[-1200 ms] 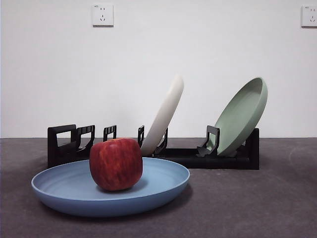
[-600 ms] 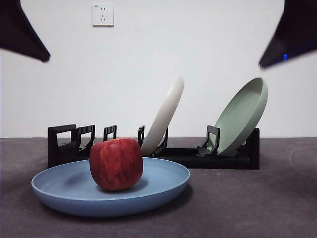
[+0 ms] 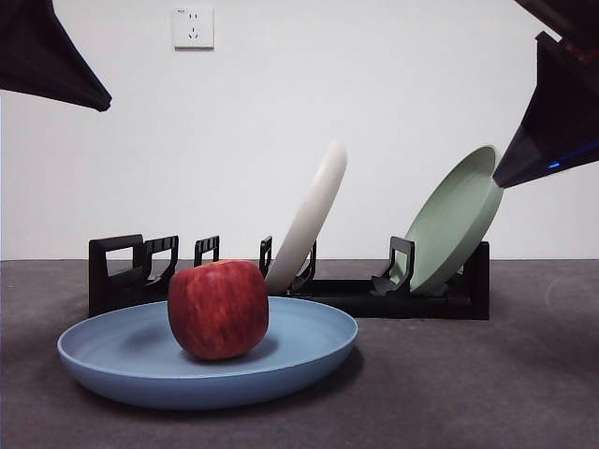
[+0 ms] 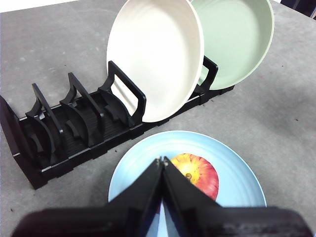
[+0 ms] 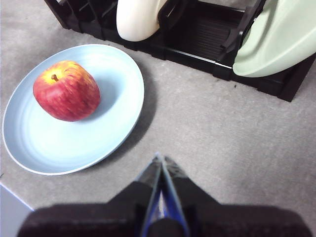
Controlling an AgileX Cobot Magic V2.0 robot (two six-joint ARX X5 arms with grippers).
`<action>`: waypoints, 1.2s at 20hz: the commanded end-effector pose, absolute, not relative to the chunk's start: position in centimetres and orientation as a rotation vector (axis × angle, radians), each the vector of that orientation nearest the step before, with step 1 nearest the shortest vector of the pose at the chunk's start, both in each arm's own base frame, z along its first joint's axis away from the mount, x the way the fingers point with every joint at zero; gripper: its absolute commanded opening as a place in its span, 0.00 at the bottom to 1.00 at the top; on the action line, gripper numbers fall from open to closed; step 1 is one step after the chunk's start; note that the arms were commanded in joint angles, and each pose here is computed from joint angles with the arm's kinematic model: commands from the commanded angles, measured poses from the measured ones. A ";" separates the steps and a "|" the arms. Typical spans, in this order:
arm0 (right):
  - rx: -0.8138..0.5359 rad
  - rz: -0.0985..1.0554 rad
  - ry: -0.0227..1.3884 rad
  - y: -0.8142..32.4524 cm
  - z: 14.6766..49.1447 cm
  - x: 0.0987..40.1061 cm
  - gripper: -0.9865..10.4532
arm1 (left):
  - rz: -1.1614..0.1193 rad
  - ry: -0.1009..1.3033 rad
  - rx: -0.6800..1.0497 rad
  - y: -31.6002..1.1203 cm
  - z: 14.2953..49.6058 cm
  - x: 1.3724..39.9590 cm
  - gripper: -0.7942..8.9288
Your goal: Take the blue plate from the plate rack,put the plate on the table,take the apple from the table,put the apple in the plate
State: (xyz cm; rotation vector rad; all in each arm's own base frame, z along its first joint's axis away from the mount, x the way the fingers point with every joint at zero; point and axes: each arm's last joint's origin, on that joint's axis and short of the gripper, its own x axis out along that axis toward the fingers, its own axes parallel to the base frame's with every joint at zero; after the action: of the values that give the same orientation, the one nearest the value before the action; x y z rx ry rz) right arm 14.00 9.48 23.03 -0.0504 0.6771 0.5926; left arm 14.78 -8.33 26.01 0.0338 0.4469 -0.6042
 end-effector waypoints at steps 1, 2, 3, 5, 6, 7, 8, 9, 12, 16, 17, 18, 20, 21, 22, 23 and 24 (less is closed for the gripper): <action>-0.042 0.585 0.680 9.4 22.9 14.0 0.08 | -0.604 0.451 0.028 -8.4 25.8 14.8 0.08; -0.042 0.585 0.681 9.4 22.9 14.0 0.08 | -0.603 0.452 0.028 -8.4 25.8 14.8 0.08; -0.042 0.585 0.680 9.4 22.9 14.0 0.08 | -0.611 0.454 0.030 -8.4 25.9 14.6 0.08; -0.042 0.586 0.681 9.4 22.9 14.0 0.08 | -0.610 0.422 0.025 -7.8 26.5 13.6 0.08; -0.042 0.585 0.680 9.4 22.9 14.0 0.08 | -0.608 0.384 0.063 -7.5 26.8 13.2 0.08; -0.042 0.585 0.680 9.4 22.9 14.0 0.08 | -0.586 0.317 0.111 -7.0 27.4 12.7 0.08; -0.042 0.585 0.680 9.4 22.9 14.0 0.08 | -0.560 0.252 0.125 -6.5 28.1 12.3 0.08; -0.042 0.585 0.679 9.4 22.9 14.0 0.08 | -0.534 0.214 0.121 -6.0 28.5 12.0 0.08; -0.041 0.585 0.680 9.4 22.9 14.0 0.08 | -0.419 0.180 0.096 -4.1 28.2 11.3 0.08; -0.042 0.585 0.679 9.4 22.9 14.0 0.08 | -0.298 0.183 0.082 -2.4 24.1 10.3 0.08; -0.041 0.585 0.680 9.4 22.9 14.0 0.08 | -0.277 0.172 0.079 -2.2 22.9 10.1 0.08; -0.042 0.585 0.679 9.4 22.9 14.0 0.08 | -0.256 0.151 0.077 -1.9 21.8 9.9 0.08; -0.041 0.585 0.679 9.4 22.9 14.0 0.08 | -0.219 0.096 0.073 -1.6 19.7 9.7 0.08; -0.042 0.585 0.679 9.4 22.9 14.0 0.08 | -0.200 0.064 0.071 -1.4 18.7 9.7 0.08; -0.042 0.585 0.679 9.4 22.9 14.0 0.08 | -0.183 0.042 0.063 -1.2 17.9 9.7 0.08; -0.042 0.585 0.679 9.4 22.9 14.0 0.08 | -0.165 0.028 0.044 -1.1 17.3 9.8 0.08; -0.042 0.585 0.679 9.4 22.9 14.0 0.08 | -0.146 0.025 0.021 -0.9 16.9 9.8 0.08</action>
State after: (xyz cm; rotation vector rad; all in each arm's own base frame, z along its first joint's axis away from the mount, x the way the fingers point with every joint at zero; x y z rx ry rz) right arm 13.98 9.47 23.03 -0.0505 0.6782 0.5919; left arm 9.80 -0.93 16.79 0.0421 0.0442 -0.1555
